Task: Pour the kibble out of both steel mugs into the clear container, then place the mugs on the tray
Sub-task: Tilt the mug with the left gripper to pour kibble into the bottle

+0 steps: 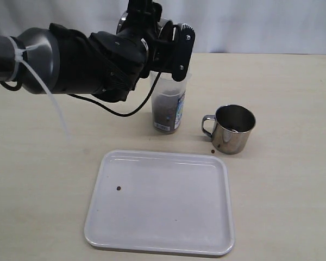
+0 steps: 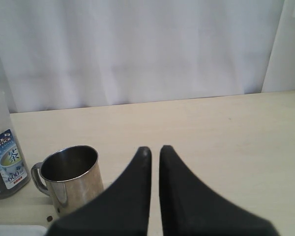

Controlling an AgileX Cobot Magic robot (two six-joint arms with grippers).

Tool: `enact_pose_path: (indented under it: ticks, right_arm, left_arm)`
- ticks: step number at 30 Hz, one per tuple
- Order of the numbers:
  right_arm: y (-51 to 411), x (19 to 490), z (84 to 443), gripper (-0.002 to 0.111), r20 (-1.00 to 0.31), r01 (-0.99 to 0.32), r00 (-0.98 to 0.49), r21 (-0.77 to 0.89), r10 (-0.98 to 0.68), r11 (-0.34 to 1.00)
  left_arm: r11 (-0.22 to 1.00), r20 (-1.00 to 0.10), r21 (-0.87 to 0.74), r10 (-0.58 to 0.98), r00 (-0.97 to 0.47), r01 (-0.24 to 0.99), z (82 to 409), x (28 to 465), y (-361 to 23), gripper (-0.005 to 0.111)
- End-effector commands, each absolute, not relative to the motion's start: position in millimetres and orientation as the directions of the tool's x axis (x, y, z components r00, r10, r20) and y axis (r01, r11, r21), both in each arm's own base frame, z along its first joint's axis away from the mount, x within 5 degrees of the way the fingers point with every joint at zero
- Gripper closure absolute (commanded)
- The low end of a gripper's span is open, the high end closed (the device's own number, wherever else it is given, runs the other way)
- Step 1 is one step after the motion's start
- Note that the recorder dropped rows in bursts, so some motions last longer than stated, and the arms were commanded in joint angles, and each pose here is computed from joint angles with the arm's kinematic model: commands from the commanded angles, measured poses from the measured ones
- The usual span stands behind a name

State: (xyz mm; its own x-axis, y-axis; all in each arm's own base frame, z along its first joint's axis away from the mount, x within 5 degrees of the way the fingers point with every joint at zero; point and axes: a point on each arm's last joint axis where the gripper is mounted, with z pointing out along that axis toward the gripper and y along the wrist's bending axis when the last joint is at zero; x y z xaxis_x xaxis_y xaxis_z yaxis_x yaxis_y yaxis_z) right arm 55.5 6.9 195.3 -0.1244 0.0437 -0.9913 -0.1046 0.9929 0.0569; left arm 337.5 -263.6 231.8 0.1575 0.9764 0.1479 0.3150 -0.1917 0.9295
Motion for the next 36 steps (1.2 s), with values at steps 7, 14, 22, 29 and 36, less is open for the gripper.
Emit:
enact_pose_path:
  ticks: [7,14,22,29,36]
  right_arm:
    - [7.1,55.3,194.2,0.104,-0.991,-0.109,-0.128,0.057,0.043,0.992]
    - [7.1,55.3,194.2,0.104,-0.991,-0.109,-0.128,0.057,0.043,0.992]
    - [7.1,55.3,194.2,0.104,-0.991,-0.109,-0.128,0.057,0.043,0.992]
    - [7.1,55.3,194.2,0.104,-0.991,-0.109,-0.128,0.057,0.043,0.992]
    - [7.1,55.3,194.2,0.104,-0.991,-0.109,-0.128,0.057,0.043,0.992]
  left_arm:
    - [-0.242,0.211,0.932,0.968,0.138,0.269,239.8,335.7,-265.2,0.107]
    - [-0.247,0.213,0.932,0.965,0.150,0.266,239.7,332.9,-268.7,0.107]
    - [-0.325,0.287,0.911,0.942,0.176,0.254,239.5,332.8,-269.1,0.107]
    - [-0.338,0.302,0.907,0.938,0.173,0.250,239.8,332.9,-268.6,0.107]
    - [-0.390,0.344,0.888,0.915,0.211,0.243,238.8,332.4,-270.7,0.107]
